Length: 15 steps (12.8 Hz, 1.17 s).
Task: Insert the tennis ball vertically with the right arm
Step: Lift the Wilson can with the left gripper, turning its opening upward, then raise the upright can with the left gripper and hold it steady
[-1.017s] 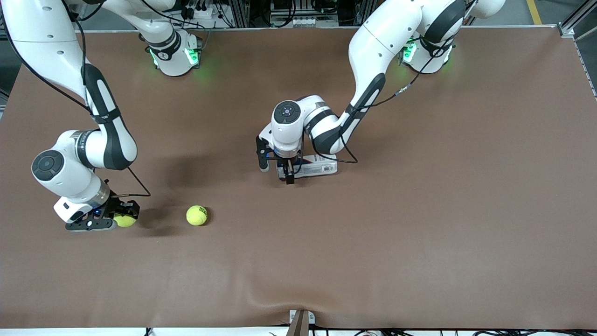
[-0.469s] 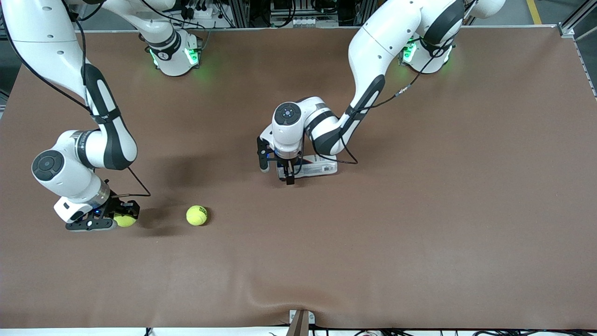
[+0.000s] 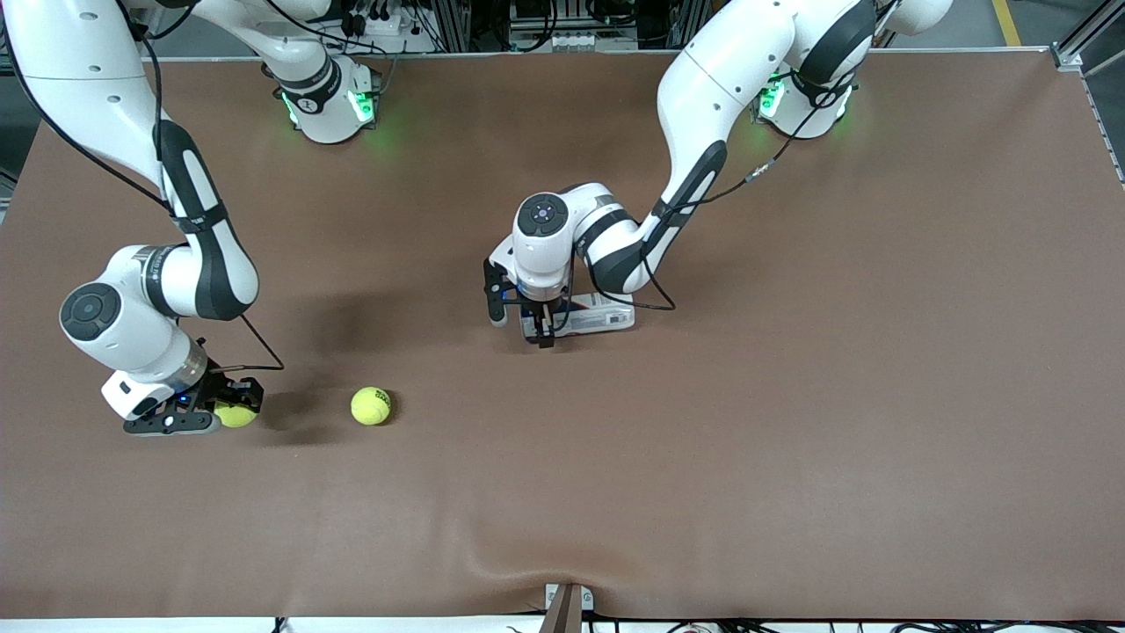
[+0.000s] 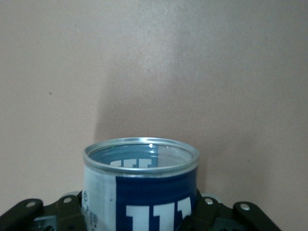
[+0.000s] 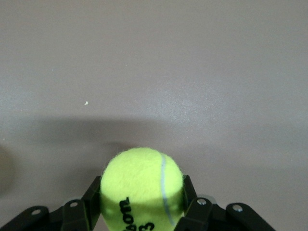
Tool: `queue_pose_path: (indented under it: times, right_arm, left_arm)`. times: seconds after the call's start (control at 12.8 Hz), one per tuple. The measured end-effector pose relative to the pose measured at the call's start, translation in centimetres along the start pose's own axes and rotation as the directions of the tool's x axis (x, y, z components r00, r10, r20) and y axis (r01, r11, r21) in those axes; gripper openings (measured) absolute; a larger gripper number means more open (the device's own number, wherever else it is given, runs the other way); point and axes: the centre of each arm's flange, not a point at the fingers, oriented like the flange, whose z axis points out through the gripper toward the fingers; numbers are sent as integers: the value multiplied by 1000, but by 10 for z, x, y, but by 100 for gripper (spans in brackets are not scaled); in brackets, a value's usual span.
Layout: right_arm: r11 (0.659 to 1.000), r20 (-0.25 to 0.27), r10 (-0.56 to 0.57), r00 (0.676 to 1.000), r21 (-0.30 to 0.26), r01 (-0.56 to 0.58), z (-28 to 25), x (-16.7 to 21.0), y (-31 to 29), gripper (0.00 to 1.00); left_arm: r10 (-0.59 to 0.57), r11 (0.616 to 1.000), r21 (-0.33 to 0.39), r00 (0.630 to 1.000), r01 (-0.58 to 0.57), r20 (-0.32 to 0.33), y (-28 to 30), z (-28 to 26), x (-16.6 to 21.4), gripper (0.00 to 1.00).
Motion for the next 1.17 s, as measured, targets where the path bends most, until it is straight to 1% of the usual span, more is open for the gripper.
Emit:
queue_pose_path:
  times: [0.31,0.63,0.86,1.02,1.17]
  right_arm:
    - [1000,0,0,1000,0,0,0,0,0,68]
    - [1000,1,0,1000,0,0,0,0,0,68]
    - [1000,1,1,1000,0,-1,0,0,0,68]
    - [1000,1,1,1000,0,-1,0,0,0,68]
    - [1000,1,1,1000,0,-1,0,0,0,68]
  left_arm:
    - [-14,1000,26,999,15,-51,-10,-34,12,70]
    - [-103,993,46,983,111,-154,-27,-110,26,70]
    - [-231,966,62,946,251,-228,-42,-164,28,70]
    - [-298,941,72,909,332,-292,-53,-190,27,68]
    - [-357,909,77,862,409,-359,-66,-204,25,67]
